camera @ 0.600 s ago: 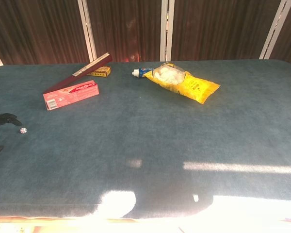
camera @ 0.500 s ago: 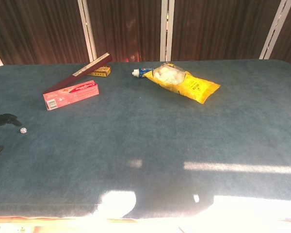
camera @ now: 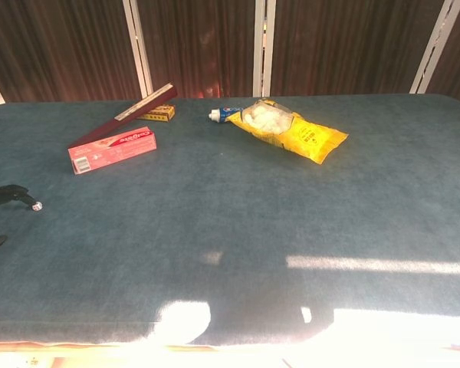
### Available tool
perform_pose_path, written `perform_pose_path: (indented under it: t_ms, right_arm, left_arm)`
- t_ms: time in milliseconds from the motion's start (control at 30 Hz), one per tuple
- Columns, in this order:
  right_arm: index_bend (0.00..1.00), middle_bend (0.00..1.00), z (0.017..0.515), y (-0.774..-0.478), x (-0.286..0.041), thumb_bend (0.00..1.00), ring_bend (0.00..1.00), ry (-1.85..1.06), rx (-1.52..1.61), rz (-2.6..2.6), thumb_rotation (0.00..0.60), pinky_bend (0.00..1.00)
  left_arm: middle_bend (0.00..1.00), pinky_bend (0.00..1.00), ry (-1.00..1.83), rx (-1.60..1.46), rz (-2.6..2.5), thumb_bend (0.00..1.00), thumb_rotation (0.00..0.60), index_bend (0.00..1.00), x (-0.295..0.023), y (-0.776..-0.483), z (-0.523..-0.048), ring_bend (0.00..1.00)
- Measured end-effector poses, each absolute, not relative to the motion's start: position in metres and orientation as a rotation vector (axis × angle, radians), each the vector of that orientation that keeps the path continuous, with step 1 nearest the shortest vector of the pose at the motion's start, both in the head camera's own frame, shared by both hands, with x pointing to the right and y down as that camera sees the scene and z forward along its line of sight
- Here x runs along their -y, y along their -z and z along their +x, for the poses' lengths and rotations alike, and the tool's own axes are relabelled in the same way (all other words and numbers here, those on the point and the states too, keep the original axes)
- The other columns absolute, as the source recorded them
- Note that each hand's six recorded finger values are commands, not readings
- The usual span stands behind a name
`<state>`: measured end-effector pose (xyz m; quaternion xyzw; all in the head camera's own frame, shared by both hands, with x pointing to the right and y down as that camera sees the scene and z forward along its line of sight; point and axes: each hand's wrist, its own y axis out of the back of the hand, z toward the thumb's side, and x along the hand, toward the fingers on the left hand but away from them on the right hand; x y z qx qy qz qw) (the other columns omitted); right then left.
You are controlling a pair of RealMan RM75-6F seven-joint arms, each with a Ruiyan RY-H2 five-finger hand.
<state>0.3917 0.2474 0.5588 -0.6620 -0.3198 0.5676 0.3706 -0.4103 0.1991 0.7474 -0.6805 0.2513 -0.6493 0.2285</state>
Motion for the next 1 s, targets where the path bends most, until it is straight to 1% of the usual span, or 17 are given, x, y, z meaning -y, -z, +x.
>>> perform_pose_path:
  t_ms: [467,733,900,933,1000]
  right_arm:
    - [0.0,0.0,0.392,-0.56,-0.246,0.29,0.0,-1.464,0.819,-1.694,0.6,0.0]
    - [0.0,0.0,0.392,-0.559,-0.247,0.29,0.0,-1.458,0.821,-1.697,0.6,0.0]
    - [0.0,0.0,0.392,-0.558,-0.248,0.29,0.0,-1.456,0.821,-1.695,0.6,0.0]
    - [0.0,0.0,0.392,-0.558,-0.249,0.29,0.0,-1.456,0.82,-1.695,0.6,0.0]
    - [0.0,0.0,0.392,-0.558,-0.249,0.29,0.0,-1.457,0.818,-1.696,0.6,0.0]
  left_arm:
    - [0.0,0.09,1.789,-0.677,-1.873,0.53,0.6,0.19,-0.202,-0.749,-0.409,0.0]
    - [0.0,0.09,1.759,-0.644,-1.901,0.53,0.6,0.19,-0.219,-0.743,-0.397,0.0]
    - [0.0,0.09,1.703,-0.662,-1.885,0.52,0.6,0.18,-0.223,-0.73,-0.391,0.0]
    - [0.0,0.09,1.684,-0.671,-1.878,0.52,0.6,0.17,-0.223,-0.725,-0.389,0.0]
    - [0.0,0.09,1.631,-0.694,-1.857,0.51,0.6,0.11,-0.224,-0.712,-0.386,0.0]
